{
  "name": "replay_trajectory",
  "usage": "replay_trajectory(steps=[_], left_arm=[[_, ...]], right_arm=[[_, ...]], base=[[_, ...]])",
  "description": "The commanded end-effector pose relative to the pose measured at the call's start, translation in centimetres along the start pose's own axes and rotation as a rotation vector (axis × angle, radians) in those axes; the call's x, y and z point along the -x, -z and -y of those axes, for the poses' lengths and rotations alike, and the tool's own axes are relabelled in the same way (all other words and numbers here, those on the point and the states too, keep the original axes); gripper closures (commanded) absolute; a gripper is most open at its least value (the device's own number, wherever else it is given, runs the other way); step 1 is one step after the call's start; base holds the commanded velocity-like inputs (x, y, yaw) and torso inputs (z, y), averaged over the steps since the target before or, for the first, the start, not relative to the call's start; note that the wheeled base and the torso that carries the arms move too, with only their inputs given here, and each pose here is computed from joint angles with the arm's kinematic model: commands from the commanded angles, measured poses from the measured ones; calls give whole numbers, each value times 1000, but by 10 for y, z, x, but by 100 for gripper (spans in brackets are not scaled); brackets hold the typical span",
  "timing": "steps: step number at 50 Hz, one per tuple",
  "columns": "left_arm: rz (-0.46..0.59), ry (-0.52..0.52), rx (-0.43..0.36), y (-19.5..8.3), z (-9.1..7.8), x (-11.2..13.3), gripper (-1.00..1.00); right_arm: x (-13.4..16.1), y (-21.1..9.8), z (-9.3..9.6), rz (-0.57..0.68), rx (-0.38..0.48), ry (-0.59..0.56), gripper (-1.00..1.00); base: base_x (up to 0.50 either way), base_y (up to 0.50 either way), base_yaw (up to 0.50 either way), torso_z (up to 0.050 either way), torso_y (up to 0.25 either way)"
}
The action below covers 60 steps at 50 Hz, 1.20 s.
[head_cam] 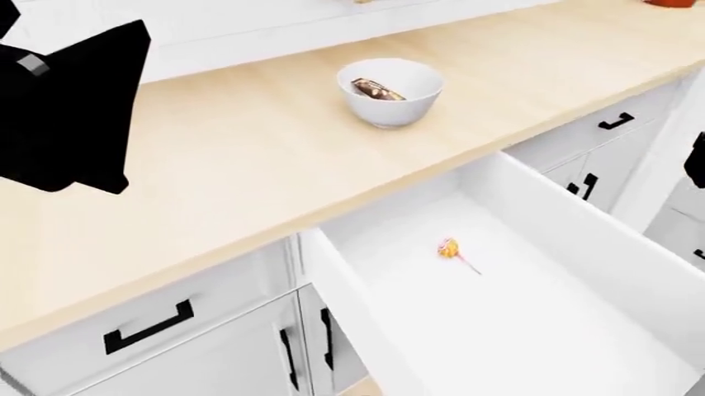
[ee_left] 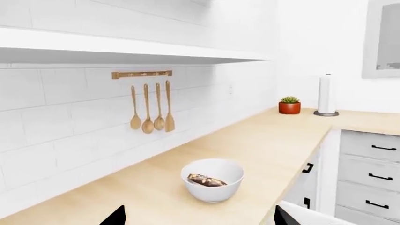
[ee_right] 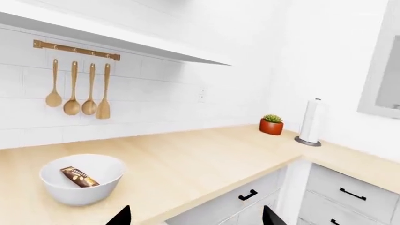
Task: Place the bar in the bowl and close the drawer.
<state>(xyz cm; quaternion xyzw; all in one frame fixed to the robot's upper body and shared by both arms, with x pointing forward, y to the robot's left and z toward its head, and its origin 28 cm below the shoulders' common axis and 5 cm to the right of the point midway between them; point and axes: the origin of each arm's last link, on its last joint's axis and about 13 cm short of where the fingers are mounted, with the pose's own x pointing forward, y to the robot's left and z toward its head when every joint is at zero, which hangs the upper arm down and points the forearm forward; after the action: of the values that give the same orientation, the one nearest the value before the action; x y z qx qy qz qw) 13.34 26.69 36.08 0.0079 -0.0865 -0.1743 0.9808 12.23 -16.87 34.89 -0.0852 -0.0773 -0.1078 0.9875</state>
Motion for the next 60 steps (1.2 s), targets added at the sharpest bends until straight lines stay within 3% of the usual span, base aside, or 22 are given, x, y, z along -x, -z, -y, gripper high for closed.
replay_trajectory(steps=[1, 38, 48, 60], left_arm=[[-5, 1, -1, 0, 0, -1, -100], [-45, 4, 2, 12, -1, -4, -100], [-97, 0, 13, 29, -3, -1, -100], [-93, 6, 11, 26, -1, 0, -100]], right_arm=[[0, 1, 0, -4, 1, 0, -100], [-1, 15, -3, -54, 2, -34, -100], [1, 38, -3, -132, 24, -41, -100], [3, 37, 1, -124, 30, 1, -100]], base=[[-40, 25, -500, 0, 0], [-33, 25, -498, 0, 0], [0, 0, -29, 0, 0], [178, 162, 0, 0, 0]])
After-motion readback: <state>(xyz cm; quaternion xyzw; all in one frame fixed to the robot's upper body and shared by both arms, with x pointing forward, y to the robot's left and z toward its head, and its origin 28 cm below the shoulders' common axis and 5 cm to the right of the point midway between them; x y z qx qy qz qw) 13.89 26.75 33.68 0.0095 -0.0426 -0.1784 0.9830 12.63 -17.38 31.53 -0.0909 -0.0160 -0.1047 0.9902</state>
